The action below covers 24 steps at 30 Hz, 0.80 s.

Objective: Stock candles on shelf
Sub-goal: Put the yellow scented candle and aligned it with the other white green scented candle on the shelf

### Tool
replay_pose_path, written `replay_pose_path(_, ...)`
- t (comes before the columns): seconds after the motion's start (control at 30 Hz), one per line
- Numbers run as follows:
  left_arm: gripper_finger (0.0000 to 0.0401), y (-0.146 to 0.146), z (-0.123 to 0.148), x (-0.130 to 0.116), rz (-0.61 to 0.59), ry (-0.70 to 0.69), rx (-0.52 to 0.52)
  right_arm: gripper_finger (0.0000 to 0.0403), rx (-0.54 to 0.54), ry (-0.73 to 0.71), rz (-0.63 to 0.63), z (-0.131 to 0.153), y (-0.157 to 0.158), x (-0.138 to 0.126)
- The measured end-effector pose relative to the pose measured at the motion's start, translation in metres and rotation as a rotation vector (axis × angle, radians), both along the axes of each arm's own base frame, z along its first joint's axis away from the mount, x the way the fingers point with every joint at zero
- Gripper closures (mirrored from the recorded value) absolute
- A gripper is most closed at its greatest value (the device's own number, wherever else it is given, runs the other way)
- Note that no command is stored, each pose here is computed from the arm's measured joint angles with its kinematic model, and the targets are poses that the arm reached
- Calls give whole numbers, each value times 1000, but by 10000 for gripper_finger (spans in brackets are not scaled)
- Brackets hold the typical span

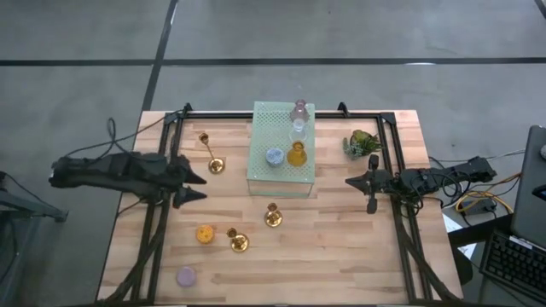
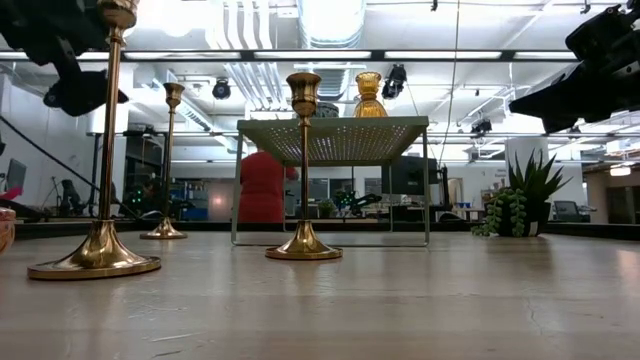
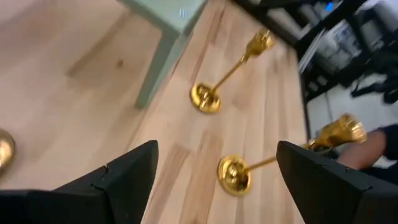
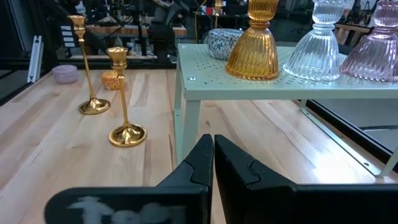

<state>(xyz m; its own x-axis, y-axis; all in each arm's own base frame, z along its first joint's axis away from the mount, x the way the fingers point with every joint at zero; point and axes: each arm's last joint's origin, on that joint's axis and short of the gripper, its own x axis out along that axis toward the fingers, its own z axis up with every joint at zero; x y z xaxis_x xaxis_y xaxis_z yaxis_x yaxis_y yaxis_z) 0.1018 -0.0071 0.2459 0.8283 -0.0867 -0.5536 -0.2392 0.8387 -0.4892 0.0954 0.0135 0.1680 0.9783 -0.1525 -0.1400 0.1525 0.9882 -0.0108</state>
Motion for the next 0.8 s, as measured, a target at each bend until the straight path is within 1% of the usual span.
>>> replay_pose_path(0.17,71,-6,-8,14,-41,100,1,394,-1,0,0,0,0,0)
replay_pose_path(0.33,71,-15,-11,22,-69,169,-24,394,-1,0,0,0,0,0)
replay_pose_path(0.53,71,-31,-7,31,-109,225,-39,394,-1,0,0,0,0,0)
replay_pose_path(0.73,72,-50,-12,38,-134,312,-50,394,-2,0,0,0,0,0)
replay_pose_path(0.8,72,-56,-16,39,-133,360,-62,394,-1,0,0,0,0,0)
